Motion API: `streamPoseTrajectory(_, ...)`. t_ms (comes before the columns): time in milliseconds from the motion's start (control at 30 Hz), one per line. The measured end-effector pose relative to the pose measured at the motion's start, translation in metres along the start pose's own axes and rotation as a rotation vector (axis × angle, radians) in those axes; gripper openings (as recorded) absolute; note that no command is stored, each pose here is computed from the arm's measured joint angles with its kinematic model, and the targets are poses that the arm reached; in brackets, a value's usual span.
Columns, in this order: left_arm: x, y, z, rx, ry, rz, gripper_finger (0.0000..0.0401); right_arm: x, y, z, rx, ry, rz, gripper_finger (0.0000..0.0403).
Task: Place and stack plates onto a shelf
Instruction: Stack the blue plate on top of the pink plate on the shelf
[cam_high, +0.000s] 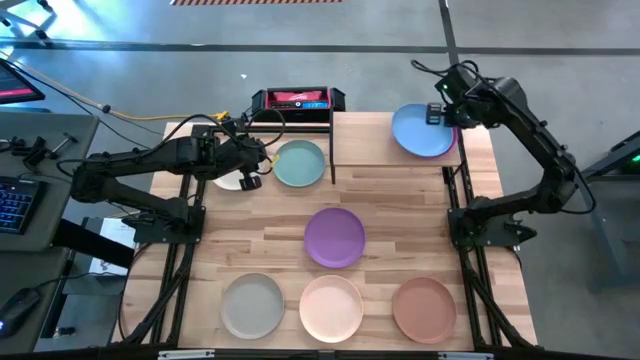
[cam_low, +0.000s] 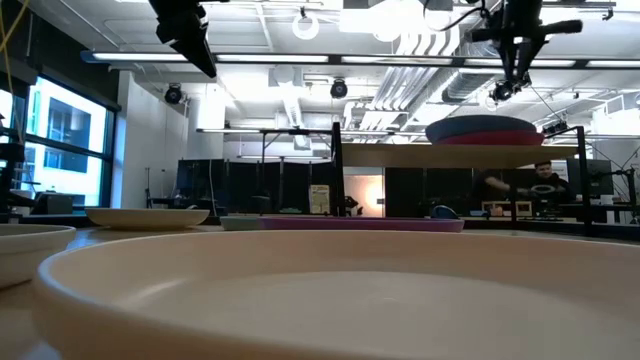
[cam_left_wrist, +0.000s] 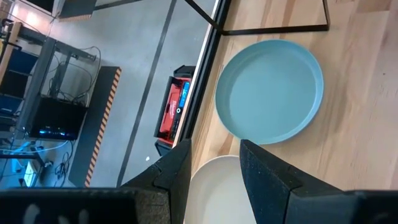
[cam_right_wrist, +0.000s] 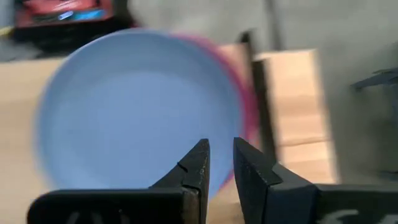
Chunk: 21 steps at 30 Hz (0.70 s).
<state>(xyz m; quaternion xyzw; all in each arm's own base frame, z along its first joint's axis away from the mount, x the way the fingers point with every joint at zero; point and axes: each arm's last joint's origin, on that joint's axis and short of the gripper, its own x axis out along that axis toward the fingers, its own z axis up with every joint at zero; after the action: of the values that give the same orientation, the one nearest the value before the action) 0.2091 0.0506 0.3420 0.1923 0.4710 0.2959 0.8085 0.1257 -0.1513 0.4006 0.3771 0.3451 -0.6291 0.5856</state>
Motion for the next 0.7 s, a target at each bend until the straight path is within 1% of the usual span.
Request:
streamPoseTrajectory(67,0.0,0.0,0.0,0.0,0.0,0.0,0.0127,0.0,0.007,-0.001,-0.019,0.048,0.093,0.0048)
streamPoseTrajectory(133,0.001,0.001,0.0,-0.003,0.003,0.002,0.0127,-0.001,0.018,-0.004,-0.045,0.061,0.17,0.0048)
streamPoseTrajectory(300,0.003,0.005,-0.001,-0.018,0.017,0.013,0.0127,0.004,0.05,-0.01,-0.129,0.087,0.283,0.0048)
streamPoseTrajectory(433,0.006,0.008,-0.003,-0.032,0.029,0.022,0.0127,0.017,0.078,-0.016,-0.221,0.118,0.309,0.0048)
streamPoseTrajectory(600,0.008,0.011,-0.004,-0.043,0.039,0.03,0.0127,0.033,0.103,-0.019,-0.264,0.16,0.327,0.0048)
streamPoseTrajectory(700,0.008,0.012,-0.004,-0.048,0.042,0.034,0.0127,0.042,0.112,-0.02,-0.291,0.18,0.326,0.0048)
